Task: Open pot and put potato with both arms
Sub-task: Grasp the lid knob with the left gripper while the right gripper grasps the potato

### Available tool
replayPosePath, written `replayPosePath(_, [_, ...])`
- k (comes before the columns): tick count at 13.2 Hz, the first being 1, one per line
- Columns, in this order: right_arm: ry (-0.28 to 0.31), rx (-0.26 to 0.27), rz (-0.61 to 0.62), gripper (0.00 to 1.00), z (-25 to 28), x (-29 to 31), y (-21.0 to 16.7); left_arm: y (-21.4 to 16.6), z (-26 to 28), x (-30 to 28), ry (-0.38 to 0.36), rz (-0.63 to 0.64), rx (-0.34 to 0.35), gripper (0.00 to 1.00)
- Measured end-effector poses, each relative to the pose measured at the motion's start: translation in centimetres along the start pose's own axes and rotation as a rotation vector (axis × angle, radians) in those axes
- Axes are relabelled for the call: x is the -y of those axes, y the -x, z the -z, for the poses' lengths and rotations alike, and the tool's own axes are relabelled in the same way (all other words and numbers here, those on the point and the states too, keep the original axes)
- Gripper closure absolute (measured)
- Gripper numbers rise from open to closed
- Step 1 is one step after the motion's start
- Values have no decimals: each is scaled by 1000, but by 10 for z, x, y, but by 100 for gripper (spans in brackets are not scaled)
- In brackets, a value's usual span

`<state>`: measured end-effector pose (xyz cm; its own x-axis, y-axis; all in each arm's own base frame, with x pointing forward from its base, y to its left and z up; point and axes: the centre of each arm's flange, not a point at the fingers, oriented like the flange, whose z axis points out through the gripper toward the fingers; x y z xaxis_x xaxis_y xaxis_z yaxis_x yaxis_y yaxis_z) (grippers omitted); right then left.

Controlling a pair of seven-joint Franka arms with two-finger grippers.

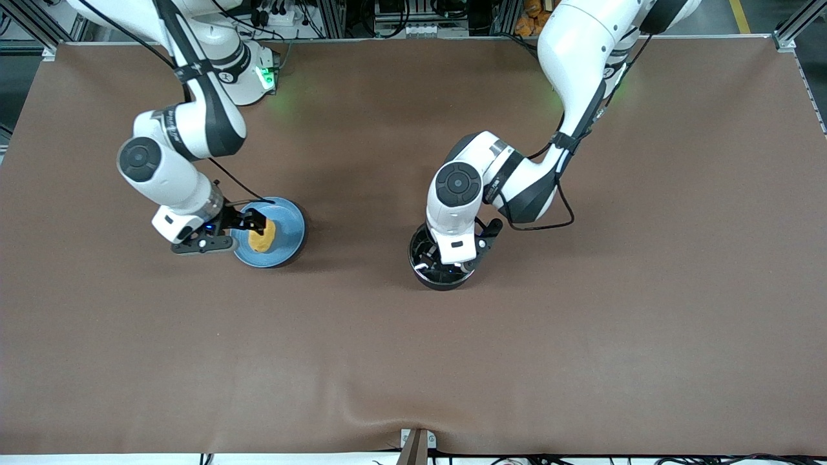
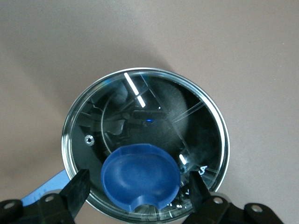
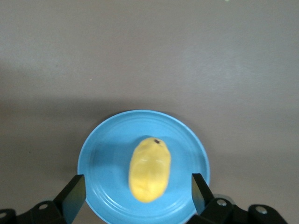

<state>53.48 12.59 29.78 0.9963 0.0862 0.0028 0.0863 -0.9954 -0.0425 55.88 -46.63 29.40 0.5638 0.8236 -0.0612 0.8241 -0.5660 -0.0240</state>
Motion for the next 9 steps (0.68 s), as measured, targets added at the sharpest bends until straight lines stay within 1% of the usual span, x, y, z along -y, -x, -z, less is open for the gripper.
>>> replayPosePath(1, [1, 6, 1, 0, -12, 4, 1, -1, -1, 0, 1, 3, -1, 8])
replayPosePath(3, [3, 22, -2, 0, -33, 3, 1, -4, -6, -1, -3, 10, -3, 10])
replayPosePath(4, [4, 25, -3, 0, -41, 2, 2, -4, -7, -1, -3, 13, -4, 15])
replayPosePath(5, [5, 29, -4, 0, -46, 2, 3, -5, -8, -1, -4, 14, -4, 27])
replayPosePath(6, [6, 30, -5, 0, -50, 1, 3, -5, -7, -1, -2, 15, -4, 33])
replayPosePath(9, [8, 40, -10, 0, -59, -2, 8, -5, -5, -3, 6, 16, -3, 33])
